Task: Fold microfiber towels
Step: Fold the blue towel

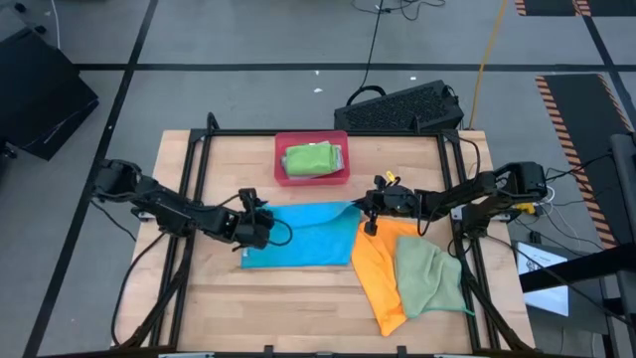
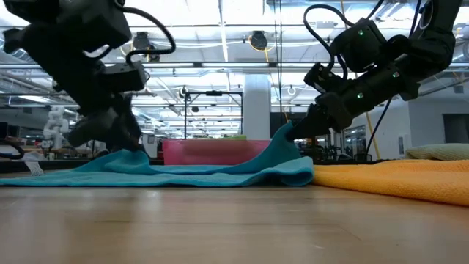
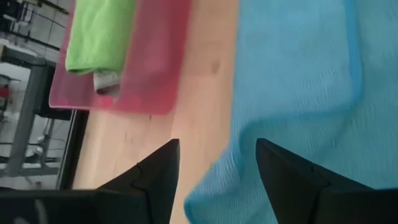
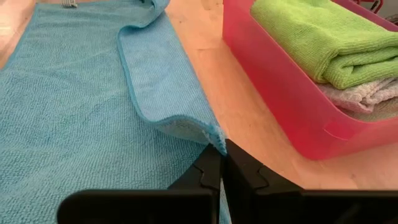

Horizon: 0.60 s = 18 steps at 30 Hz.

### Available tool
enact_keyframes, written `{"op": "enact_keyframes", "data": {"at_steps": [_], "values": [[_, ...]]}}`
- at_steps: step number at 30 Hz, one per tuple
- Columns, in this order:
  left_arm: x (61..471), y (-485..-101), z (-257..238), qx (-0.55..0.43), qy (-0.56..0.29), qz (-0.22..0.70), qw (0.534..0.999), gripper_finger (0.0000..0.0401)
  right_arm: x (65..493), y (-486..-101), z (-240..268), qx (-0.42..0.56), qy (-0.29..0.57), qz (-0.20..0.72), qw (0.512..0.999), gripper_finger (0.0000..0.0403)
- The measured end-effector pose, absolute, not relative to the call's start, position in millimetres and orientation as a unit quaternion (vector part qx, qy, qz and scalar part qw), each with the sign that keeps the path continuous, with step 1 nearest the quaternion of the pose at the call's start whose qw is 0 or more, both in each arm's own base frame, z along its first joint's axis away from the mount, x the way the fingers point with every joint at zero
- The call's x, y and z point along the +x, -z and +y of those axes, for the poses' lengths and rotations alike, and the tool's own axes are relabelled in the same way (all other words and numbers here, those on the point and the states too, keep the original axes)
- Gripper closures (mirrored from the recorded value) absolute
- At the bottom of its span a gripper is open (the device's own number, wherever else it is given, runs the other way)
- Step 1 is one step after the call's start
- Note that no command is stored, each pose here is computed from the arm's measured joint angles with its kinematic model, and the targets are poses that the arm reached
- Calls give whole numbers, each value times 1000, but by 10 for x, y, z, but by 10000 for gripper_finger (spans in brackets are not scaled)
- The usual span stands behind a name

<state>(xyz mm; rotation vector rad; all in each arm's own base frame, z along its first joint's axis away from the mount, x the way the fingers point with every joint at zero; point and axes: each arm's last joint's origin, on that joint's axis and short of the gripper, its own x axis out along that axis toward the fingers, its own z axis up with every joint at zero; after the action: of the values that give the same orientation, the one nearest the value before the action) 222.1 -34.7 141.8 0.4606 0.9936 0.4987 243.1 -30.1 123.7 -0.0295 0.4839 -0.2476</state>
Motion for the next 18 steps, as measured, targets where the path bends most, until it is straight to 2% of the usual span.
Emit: {"op": "enact_keyframes", "data": {"at_steps": [9, 18], "values": [[2263, -1383, -227, 163, -247, 475, 829, 187, 2432, -1239, -302, -15, 122, 238, 964, 401], [2224, -1347, -203, 199, -258, 495, 805, 187, 2433, -1240, -302, -16, 122, 237, 964, 401]]}}
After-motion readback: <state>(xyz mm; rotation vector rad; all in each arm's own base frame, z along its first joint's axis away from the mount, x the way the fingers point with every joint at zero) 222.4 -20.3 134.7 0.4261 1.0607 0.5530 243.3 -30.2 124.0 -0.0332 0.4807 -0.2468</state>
